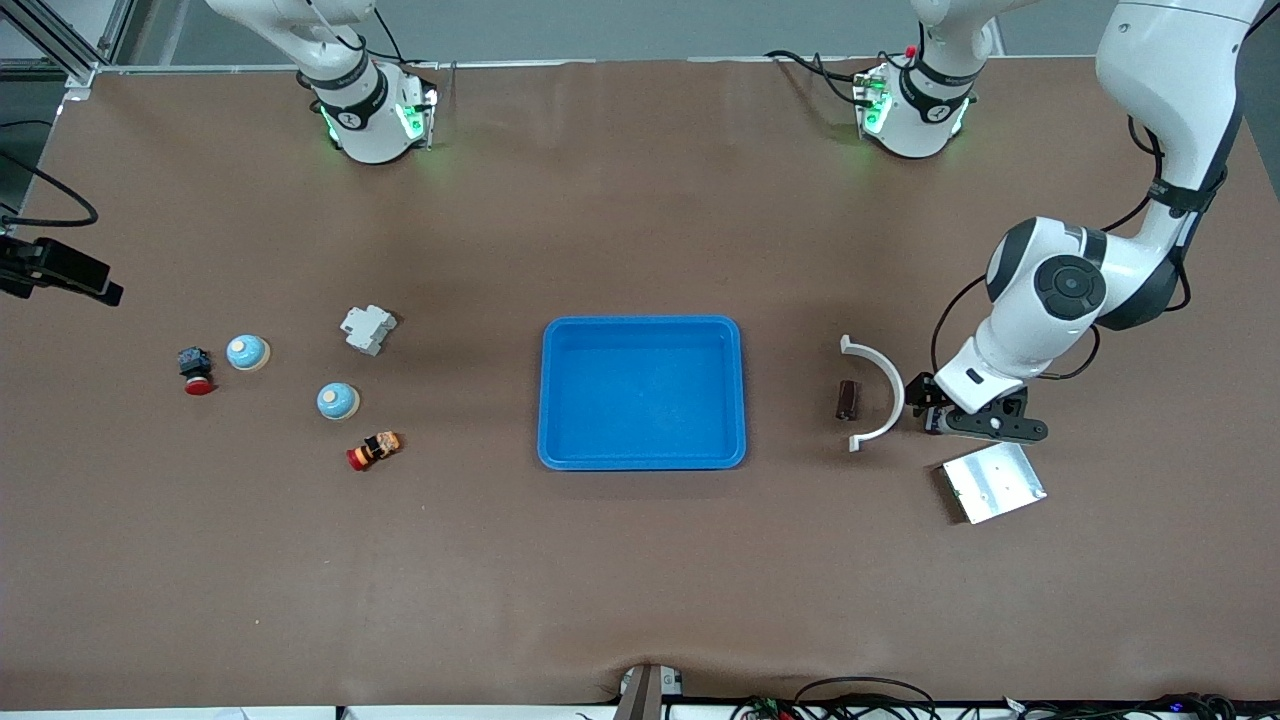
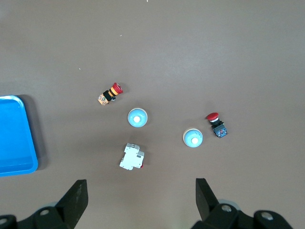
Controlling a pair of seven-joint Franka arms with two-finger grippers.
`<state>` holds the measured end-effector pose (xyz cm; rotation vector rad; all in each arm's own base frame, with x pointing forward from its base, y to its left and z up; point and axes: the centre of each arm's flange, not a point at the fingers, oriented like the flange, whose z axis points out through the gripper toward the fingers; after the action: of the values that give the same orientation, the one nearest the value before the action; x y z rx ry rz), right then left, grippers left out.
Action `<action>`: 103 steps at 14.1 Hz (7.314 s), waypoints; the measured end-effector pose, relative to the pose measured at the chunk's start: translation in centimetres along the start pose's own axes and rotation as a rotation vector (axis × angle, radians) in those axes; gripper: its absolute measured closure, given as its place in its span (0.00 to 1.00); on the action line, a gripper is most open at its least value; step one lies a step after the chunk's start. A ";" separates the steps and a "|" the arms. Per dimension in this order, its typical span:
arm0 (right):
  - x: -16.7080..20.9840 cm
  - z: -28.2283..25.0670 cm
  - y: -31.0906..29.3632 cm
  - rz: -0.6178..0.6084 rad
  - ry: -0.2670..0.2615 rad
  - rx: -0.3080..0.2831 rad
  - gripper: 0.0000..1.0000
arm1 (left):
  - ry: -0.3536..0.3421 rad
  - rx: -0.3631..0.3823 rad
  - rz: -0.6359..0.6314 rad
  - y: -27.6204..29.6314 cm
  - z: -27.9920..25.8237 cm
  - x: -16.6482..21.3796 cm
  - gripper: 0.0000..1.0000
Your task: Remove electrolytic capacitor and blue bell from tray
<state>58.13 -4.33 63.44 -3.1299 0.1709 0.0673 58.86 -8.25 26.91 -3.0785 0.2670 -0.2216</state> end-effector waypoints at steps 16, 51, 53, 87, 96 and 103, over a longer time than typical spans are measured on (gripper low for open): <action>0.0 0.0 0.1 0.001 0.000 0.000 0.00 | 0.029 0.008 -0.019 -0.6 -1.8 1.8 0.00; 0.0 0.0 0.2 0.004 0.004 0.001 0.00 | -0.097 -0.077 -0.033 -0.9 -26.2 5.3 0.00; 0.0 0.0 0.2 0.004 0.004 0.001 0.00 | -0.099 -0.080 -0.033 0.3 -27.1 5.3 0.00; 0.9 1.1 0.1 0.002 0.034 0.002 0.00 | -0.053 -0.042 -0.023 3.3 -34.2 3.3 0.00; 0.8 1.1 0.1 0.003 0.032 0.002 0.00 | -0.056 -0.041 -0.023 3.3 -34.2 3.2 0.00; 0.8 1.1 0.2 0.003 0.031 0.002 0.00 | -0.057 -0.041 -0.026 3.1 -34.1 3.2 0.00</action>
<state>58.90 -4.57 62.28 -3.1301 0.1765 0.0181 56.53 -12.89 60.92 -3.1242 0.2313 -0.1306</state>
